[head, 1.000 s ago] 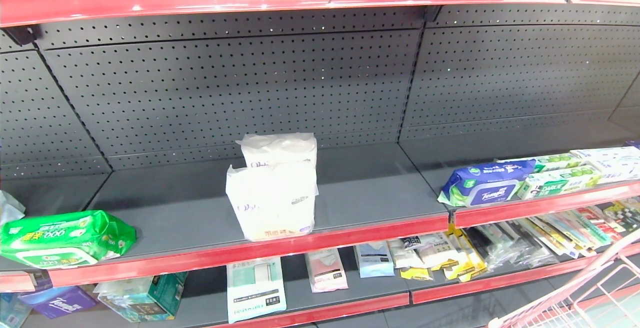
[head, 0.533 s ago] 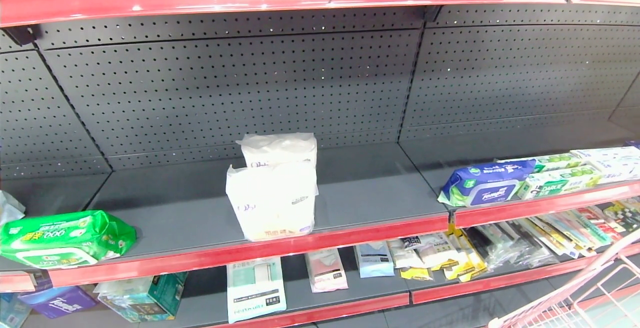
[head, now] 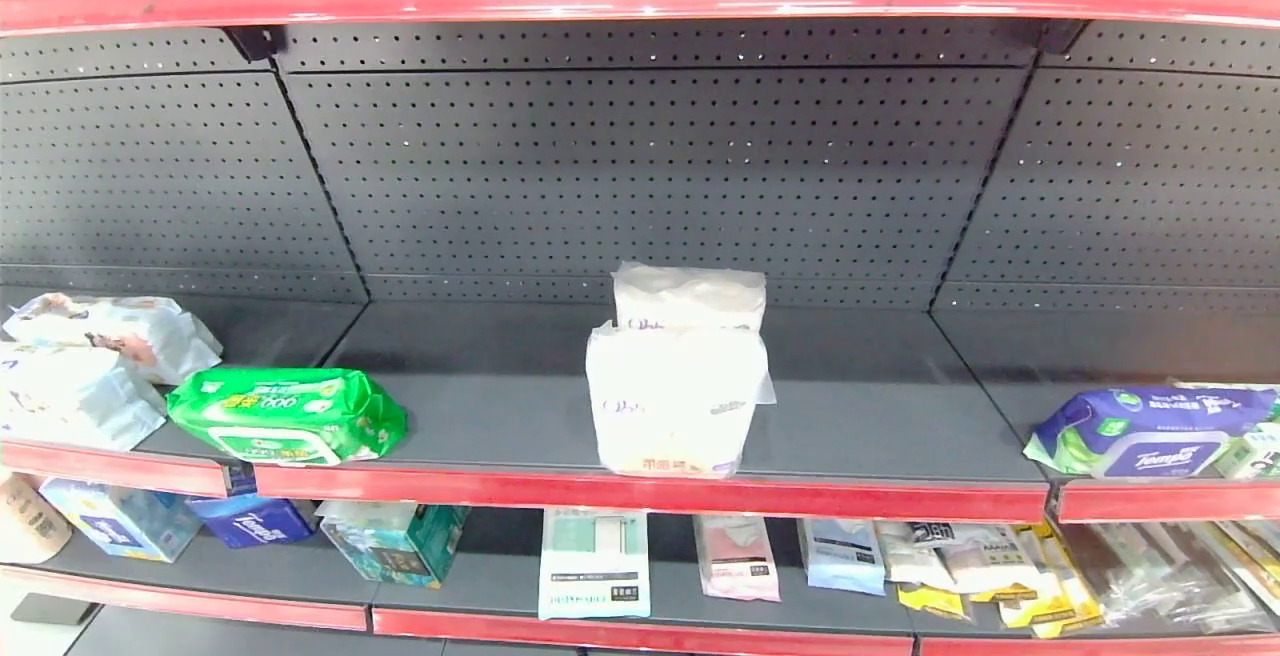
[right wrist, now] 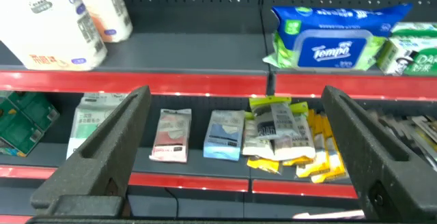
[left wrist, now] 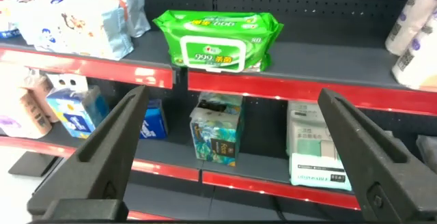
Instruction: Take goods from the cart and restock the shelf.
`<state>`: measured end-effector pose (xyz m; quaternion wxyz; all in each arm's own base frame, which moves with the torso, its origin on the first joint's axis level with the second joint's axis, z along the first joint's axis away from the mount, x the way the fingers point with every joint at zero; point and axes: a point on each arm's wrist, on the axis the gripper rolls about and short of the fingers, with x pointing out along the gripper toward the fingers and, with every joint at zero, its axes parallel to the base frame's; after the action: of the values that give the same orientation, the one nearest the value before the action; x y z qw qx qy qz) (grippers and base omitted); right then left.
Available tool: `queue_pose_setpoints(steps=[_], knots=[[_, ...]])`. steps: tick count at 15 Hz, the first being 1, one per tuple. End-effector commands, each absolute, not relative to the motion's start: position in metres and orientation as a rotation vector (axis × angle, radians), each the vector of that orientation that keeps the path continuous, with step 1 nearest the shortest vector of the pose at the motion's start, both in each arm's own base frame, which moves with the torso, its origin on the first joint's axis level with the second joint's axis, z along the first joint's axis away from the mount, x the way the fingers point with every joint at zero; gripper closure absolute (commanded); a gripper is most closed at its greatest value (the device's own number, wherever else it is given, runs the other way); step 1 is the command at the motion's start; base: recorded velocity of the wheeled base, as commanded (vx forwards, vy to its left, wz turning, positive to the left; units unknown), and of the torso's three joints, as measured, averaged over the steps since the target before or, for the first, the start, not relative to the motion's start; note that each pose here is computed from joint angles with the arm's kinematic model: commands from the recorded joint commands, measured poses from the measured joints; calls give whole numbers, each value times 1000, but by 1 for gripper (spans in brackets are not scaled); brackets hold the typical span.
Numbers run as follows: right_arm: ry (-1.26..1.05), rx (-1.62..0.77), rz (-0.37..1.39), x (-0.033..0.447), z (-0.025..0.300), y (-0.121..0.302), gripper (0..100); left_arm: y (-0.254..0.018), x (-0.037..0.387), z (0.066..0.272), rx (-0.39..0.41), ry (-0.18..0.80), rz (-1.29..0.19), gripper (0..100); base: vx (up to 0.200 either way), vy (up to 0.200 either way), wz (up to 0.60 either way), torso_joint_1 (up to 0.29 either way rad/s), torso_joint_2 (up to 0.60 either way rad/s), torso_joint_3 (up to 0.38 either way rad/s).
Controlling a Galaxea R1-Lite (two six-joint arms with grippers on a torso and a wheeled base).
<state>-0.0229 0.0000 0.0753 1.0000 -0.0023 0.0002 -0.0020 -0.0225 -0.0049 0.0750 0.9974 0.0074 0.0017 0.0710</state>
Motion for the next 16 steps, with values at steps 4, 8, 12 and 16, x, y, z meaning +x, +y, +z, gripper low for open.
queue_pose_setpoints(steps=[4,8,12,16], knots=[[2,-3,-3,-23,75,0,0,-5,-22,75,13,4,143,0,0,0,0,0,0,0],[2,-5,-3,-23,75,0,0,-5,-22,75,12,5,143,0,0,0,0,0,0,0],[2,-5,-3,-23,75,0,0,-5,-22,75,12,4,143,0,0,0,0,0,0,0],[2,-5,-3,-23,75,0,0,-5,-22,75,12,5,143,0,0,0,0,0,0,0]])
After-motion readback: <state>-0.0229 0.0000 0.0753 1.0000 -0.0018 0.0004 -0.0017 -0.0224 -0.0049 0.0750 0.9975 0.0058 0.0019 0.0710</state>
